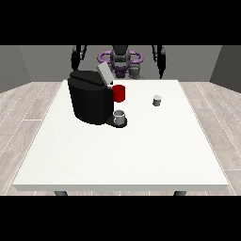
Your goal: Insert the coffee pod into the coffee machine and close the lid
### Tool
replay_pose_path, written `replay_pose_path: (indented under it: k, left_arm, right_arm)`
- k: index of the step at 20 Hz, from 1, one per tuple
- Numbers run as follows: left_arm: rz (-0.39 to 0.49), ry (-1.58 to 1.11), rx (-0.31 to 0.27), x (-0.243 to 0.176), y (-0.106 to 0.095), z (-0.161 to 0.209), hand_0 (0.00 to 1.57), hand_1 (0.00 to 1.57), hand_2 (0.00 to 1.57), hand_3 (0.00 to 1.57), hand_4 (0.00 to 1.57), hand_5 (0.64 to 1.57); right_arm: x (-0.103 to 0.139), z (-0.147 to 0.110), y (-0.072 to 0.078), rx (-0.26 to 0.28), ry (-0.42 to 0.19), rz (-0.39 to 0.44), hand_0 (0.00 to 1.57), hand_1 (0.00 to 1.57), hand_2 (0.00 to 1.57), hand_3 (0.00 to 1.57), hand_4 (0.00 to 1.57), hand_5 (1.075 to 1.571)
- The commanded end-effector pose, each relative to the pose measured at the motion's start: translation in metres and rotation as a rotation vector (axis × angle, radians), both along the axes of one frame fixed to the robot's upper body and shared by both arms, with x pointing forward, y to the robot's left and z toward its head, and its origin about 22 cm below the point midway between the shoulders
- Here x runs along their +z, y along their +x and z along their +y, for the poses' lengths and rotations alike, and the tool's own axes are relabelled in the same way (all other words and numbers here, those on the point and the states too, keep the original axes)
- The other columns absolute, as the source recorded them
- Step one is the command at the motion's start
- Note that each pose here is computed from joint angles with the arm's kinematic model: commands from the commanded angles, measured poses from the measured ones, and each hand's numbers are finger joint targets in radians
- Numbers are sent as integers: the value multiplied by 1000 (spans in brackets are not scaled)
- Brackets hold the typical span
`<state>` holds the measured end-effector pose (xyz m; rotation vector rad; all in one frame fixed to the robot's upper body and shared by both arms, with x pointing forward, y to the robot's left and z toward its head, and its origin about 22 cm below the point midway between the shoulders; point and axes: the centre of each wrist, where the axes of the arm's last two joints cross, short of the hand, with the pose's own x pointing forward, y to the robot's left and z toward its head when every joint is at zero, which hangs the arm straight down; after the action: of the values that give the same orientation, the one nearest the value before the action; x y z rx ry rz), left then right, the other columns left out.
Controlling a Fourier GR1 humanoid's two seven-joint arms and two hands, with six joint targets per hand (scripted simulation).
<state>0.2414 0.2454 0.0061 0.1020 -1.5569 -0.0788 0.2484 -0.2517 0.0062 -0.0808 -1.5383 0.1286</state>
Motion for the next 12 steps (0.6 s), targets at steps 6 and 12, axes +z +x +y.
replay_pose_path:
  k: [6,12]
  left_arm:
    - [-137,-71,-136,-2,-10,6,0,0,0,0,311,1571]
    - [-101,184,-111,13,9,55,0,0,0,0,0,1571]
  right_arm:
    - [-3,-16,-1,-59,73,61,0,0,0,0,128,1571]
    - [-11,0,-7,-197,120,-119,0,0,0,0,145,1571]
